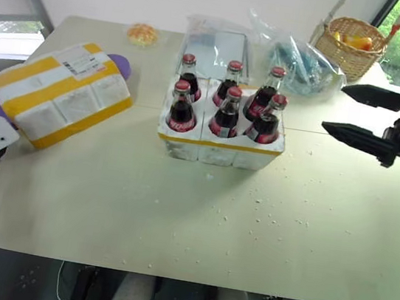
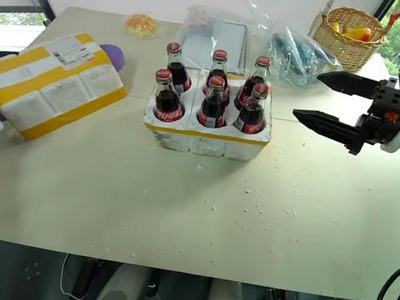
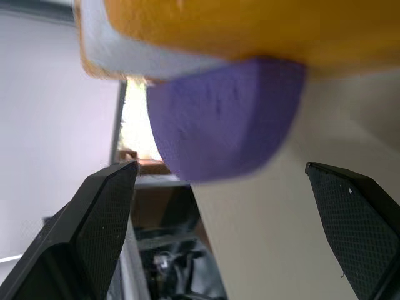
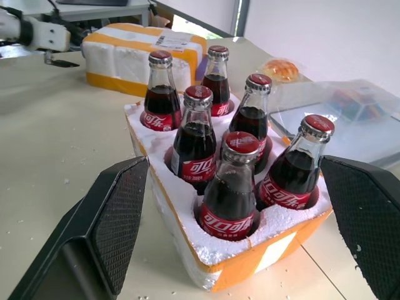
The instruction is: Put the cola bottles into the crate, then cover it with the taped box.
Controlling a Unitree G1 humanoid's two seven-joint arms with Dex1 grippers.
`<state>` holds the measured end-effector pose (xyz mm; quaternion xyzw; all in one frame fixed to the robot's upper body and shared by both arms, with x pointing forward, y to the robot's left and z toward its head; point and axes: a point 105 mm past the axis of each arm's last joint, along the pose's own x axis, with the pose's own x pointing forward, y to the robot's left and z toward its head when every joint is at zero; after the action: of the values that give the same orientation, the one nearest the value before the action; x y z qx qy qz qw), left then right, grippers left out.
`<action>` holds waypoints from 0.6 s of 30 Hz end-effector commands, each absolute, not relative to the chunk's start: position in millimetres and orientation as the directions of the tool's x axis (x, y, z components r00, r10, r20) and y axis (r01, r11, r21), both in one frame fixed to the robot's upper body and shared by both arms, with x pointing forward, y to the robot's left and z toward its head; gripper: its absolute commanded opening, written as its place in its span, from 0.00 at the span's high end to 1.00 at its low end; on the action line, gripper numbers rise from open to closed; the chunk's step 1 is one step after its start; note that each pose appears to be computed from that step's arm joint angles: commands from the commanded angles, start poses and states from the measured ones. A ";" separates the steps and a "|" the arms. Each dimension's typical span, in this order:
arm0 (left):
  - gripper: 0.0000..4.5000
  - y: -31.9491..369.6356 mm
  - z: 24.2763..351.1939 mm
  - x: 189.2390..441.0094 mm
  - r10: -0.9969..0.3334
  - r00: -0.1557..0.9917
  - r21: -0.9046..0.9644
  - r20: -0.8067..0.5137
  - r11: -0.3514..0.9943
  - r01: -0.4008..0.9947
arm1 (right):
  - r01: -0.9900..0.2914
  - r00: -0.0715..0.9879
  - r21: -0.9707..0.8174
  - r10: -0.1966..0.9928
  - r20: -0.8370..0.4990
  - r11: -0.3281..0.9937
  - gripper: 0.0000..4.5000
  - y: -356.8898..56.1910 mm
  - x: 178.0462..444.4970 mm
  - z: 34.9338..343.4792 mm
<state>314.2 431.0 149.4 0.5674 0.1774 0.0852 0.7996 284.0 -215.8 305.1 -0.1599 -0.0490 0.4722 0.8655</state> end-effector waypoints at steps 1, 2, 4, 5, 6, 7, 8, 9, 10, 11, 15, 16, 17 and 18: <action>0.00 436.0 152.8 323.9 0.352 0.928 0.964 -0.123 0.264 0.028 | -0.785 0.544 -0.370 0.838 -0.030 0.496 0.02 -214.1 278.2 320.2; 0.00 436.6 151.7 326.5 0.352 0.928 0.968 -0.121 0.249 0.032 | -0.784 0.544 -0.373 0.839 -0.030 0.496 0.02 -214.2 278.2 320.8; 0.00 438.8 145.5 330.7 0.359 0.923 0.967 -0.138 0.249 0.048 | -0.776 0.552 -0.378 0.834 -0.021 0.505 0.02 -216.1 277.8 324.8; 0.00 440.2 142.8 331.5 0.365 0.920 0.966 -0.144 0.254 0.050 | -0.772 0.557 -0.379 0.831 -0.016 0.510 0.02 -217.4 277.7 326.3; 0.00 441.7 141.0 331.9 0.369 0.918 0.965 -0.147 0.257 0.051 | -0.768 0.561 -0.380 0.828 -0.012 0.515 0.02 -218.5 277.6 327.5; 0.00 443.1 139.3 331.6 0.372 0.916 0.964 -0.150 0.259 0.053 | -0.764 0.566 -0.379 0.824 -0.007 0.522 0.02 -219.9 277.5 328.4; 0.00 444.7 137.9 331.2 0.378 0.913 0.963 -0.154 0.266 0.052 | -0.761 0.571 -0.377 0.821 -0.004 0.527 0.02 -221.1 277.4 328.9; 0.00 446.2 137.1 330.7 0.383 0.911 0.959 -0.153 0.282 0.043 | -0.757 0.577 -0.378 0.817 -0.004 0.533 0.02 -222.6 277.4 328.6; 0.06 446.8 135.9 330.6 0.385 0.910 0.955 -0.156 0.296 0.039 | -0.754 0.582 -0.377 0.813 -0.005 0.538 0.01 -224.1 277.7 327.7; 0.12 447.0 135.0 330.7 0.385 0.909 0.951 -0.159 0.308 0.036 | -0.752 0.586 -0.376 0.810 -0.005 0.542 0.00 -225.2 277.9 327.0; 0.53 447.0 132.8 331.0 0.382 0.909 0.945 -0.165 0.326 0.035 | -0.746 0.594 -0.374 0.805 0.001 0.551 0.00 -227.1 278.5 325.9; 0.63 447.1 133.0 331.2 0.382 0.909 0.946 -0.164 0.323 0.035 | -0.745 0.595 -0.374 0.804 0.002 0.552 0.00 -227.3 278.6 325.7; 0.74 447.2 133.7 331.5 0.384 0.909 0.946 -0.162 0.322 0.032 | -0.744 0.595 -0.374 0.803 0.003 0.553 0.00 -227.5 278.7 325.7; 0.83 447.6 134.5 331.8 0.387 0.908 0.947 -0.159 0.320 0.029 | -0.744 0.596 -0.374 0.803 0.004 0.554 0.00 -227.7 278.7 325.7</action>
<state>332.9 446.8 137.4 0.5710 0.1745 0.1192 0.7933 286.1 -223.0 309.5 -0.1512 -0.0576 0.4531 0.8767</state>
